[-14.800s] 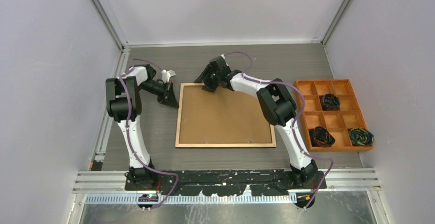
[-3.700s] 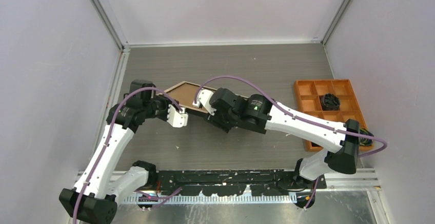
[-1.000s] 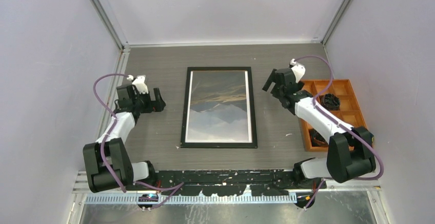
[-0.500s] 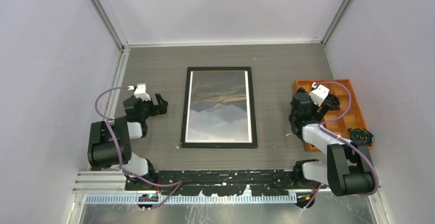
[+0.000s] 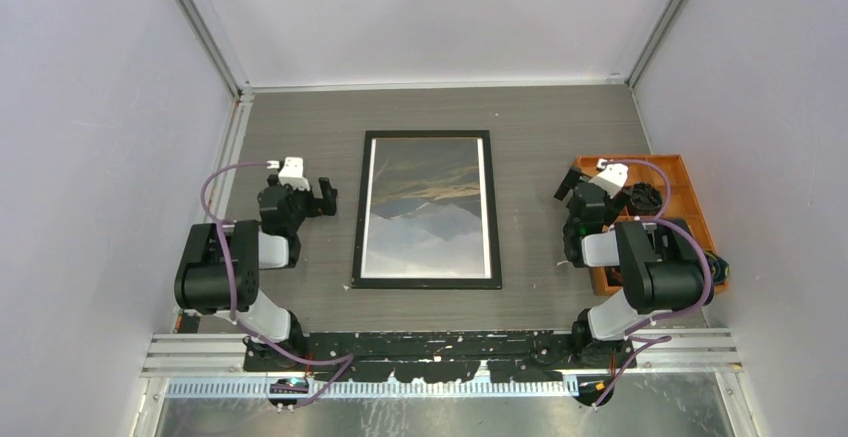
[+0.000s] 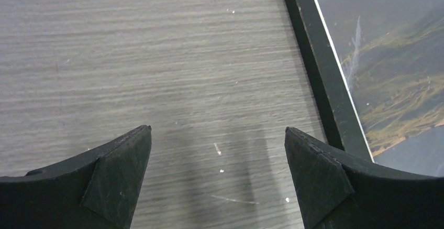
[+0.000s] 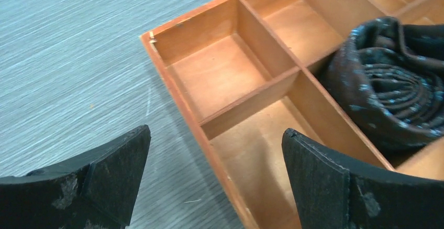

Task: Put the photo into the frame
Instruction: Reset both arms

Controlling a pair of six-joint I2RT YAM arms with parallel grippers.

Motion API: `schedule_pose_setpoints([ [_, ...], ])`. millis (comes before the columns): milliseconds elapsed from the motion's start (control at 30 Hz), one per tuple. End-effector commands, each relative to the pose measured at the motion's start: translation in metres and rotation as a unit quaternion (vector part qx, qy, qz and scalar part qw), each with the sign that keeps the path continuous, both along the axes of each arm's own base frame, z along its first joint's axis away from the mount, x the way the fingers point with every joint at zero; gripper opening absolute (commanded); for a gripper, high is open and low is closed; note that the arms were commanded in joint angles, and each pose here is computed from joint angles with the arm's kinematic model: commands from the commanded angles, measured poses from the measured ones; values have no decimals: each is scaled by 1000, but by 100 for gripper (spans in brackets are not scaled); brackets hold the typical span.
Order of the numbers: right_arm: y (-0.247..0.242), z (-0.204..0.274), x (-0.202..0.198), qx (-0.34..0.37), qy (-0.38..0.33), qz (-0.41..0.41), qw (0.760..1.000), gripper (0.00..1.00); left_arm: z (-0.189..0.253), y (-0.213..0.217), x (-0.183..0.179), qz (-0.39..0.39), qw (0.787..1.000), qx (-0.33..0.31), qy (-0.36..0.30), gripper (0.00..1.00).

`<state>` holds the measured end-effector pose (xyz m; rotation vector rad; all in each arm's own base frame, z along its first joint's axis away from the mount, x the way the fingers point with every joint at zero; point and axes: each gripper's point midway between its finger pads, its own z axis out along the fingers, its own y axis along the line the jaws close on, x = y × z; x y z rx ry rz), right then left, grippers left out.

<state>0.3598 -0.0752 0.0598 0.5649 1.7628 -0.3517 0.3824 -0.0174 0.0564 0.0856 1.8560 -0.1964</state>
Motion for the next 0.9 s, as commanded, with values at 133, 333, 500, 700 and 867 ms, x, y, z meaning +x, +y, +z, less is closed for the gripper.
schedule_pose_setpoints([
  [133,16,16,20,3,-36,59,998,100,18,6,12,24,999,30,-27,100],
  [333,17,15,19,3,-34,59,998,100,18,6,12,24,999,30,-27,100],
  [500,17,15,19,3,-35,60,998,100,17,6,12,24,999,30,-26,100],
  [700,17,15,19,2,-35,60,998,100,16,6,13,24,999,31,-23,100],
  [867,17,15,20,3,-36,60,998,100,17,5,13,24,999,32,-24,100],
])
